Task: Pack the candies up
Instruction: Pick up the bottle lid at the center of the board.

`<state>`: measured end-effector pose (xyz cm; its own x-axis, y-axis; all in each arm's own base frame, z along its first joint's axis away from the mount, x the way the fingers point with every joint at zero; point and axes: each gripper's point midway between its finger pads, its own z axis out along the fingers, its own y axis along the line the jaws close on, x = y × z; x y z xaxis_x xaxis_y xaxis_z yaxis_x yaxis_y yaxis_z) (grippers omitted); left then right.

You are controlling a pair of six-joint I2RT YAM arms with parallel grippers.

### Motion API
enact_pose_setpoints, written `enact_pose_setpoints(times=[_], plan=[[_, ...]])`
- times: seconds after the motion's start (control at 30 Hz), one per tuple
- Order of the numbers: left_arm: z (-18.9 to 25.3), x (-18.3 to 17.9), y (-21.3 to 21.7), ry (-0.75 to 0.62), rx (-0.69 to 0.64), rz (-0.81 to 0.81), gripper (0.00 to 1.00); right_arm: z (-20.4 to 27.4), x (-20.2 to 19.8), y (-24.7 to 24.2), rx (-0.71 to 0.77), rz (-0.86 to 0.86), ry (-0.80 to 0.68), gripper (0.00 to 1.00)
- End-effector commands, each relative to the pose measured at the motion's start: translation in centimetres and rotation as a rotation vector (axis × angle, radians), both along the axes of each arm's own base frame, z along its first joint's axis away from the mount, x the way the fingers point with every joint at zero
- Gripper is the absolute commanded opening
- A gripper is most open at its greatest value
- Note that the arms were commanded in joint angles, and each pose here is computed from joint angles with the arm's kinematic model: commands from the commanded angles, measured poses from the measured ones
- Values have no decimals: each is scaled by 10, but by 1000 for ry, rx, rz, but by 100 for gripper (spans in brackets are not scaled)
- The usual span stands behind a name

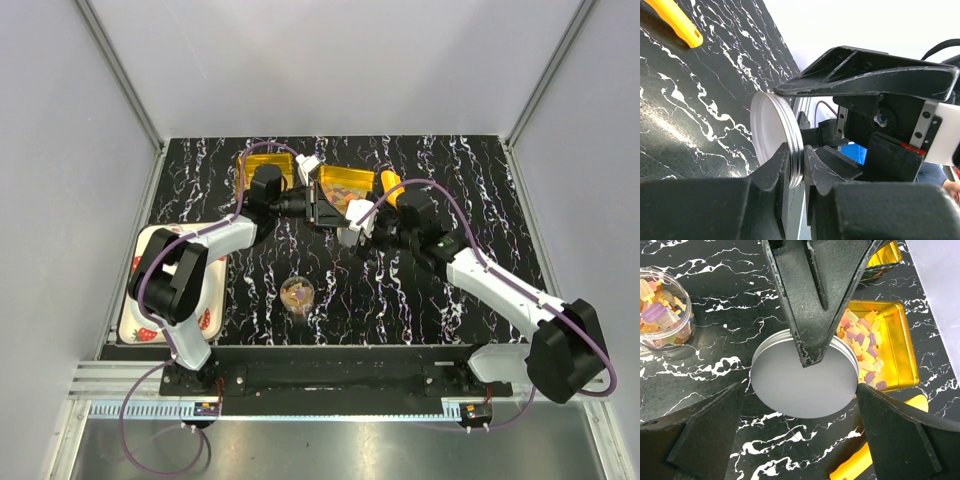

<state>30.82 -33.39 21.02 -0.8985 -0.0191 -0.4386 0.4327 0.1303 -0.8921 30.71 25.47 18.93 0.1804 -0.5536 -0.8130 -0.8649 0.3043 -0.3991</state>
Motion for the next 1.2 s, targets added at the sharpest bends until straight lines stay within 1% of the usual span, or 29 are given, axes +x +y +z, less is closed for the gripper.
enact_pose_setpoints(times=[0.0, 0.27, 0.37, 0.67, 0.83, 0.9, 0.97, 1.03, 1.07, 1.13, 1.17], plan=[[7, -1, 1, -34, -29, -17, 0, 2, -4, 6, 22, 21, -6, 100], [7, -2, 2, -35, -33, -18, 0, 11, 16, 5, 40, -45, -82, 100], [8, -2, 1, -32, -38, -22, 0, 14, 19, 7, 48, -55, -89, 100], [11, -3, 2, -35, -45, -24, 0, 6, 18, 11, 36, -50, -78, 100], [10, -3, 1, -34, -44, -27, 0, 10, 17, 11, 45, -47, -83, 99], [9, -3, 1, -34, -43, -26, 0, 11, 16, 12, 47, -41, -82, 97], [9, -2, 2, -38, -41, -25, 0, 11, 14, 12, 44, -31, -77, 89], [9, -2, 2, -39, -40, -24, 0, 11, 12, 13, 44, -21, -69, 85], [9, -2, 3, -38, -40, -22, 0, 10, 11, 12, 42, -19, -67, 85], [9, -2, 4, -41, -40, -22, 4, 11, 8, 12, 41, -11, -65, 84], [10, -1, 5, -44, -41, -21, 10, 13, 9, 12, 43, -10, -69, 83]])
